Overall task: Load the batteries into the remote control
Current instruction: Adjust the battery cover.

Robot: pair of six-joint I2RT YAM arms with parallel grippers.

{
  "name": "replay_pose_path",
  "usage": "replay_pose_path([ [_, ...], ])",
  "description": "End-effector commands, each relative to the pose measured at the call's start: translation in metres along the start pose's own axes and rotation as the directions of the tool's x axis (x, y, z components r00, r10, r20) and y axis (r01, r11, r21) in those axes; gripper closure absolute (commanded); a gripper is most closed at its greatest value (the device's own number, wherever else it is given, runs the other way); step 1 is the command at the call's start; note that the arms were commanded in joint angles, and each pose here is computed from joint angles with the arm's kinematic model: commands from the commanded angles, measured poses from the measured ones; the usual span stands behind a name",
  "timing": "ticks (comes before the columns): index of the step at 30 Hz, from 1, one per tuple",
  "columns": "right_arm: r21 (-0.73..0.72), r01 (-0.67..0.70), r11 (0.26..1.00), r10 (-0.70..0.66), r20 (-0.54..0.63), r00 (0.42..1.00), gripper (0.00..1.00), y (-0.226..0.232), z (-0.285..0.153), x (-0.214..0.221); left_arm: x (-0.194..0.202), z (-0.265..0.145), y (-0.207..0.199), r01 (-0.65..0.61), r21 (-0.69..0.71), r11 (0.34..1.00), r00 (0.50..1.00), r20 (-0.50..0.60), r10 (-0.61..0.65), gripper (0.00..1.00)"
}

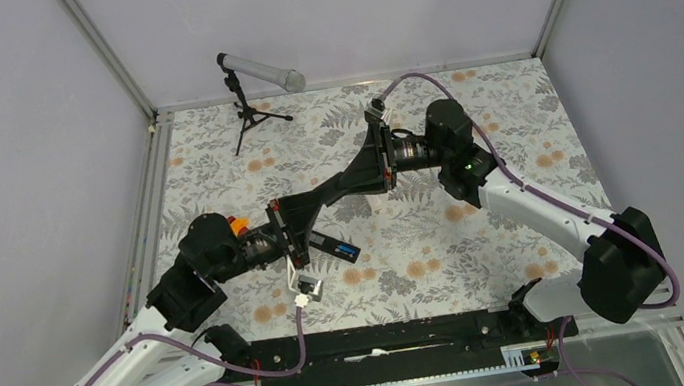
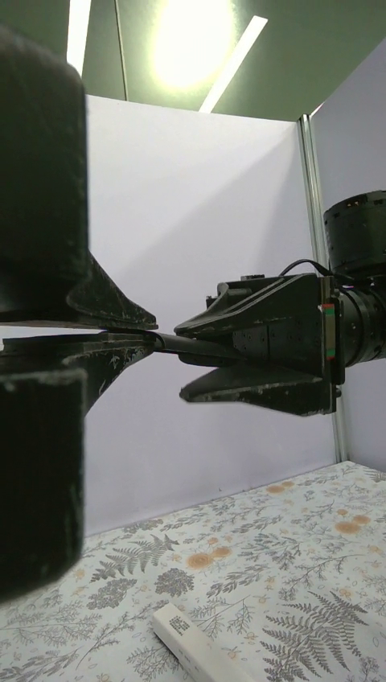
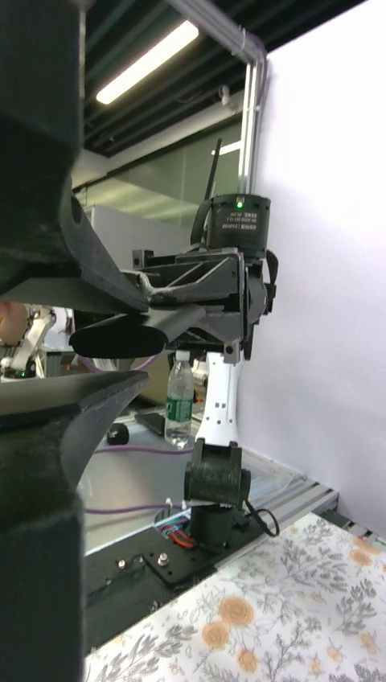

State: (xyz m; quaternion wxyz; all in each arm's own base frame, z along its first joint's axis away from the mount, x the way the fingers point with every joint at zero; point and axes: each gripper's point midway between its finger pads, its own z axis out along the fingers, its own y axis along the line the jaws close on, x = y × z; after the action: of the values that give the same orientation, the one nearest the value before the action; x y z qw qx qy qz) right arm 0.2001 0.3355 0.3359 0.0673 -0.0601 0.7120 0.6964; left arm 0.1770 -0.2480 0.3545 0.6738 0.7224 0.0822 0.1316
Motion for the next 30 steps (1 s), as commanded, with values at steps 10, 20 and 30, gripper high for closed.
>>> replay_pose_path([
  [10,-0.161,-0.005,0.987,0.017,0.072,0.997,0.91,0.039,-0.007,-0.001,-0.009,-0.008,0.014,0.027,-0.067,0.997,0.999,0.029,-0.025,0.89],
  [20,-0.189,-0.023,0.982,0.065,0.217,0.974,1.0,0.057,-0.018,-0.016,-0.007,-0.014,0.011,0.253,-0.089,0.963,0.967,0.011,-0.253,0.01],
  [30,0.002,0.045,0.999,-0.042,0.36,0.932,1.0,0.025,-0.026,-0.041,0.048,-0.057,0.048,0.808,-0.523,-0.271,-0.025,0.429,-0.903,0.01],
])
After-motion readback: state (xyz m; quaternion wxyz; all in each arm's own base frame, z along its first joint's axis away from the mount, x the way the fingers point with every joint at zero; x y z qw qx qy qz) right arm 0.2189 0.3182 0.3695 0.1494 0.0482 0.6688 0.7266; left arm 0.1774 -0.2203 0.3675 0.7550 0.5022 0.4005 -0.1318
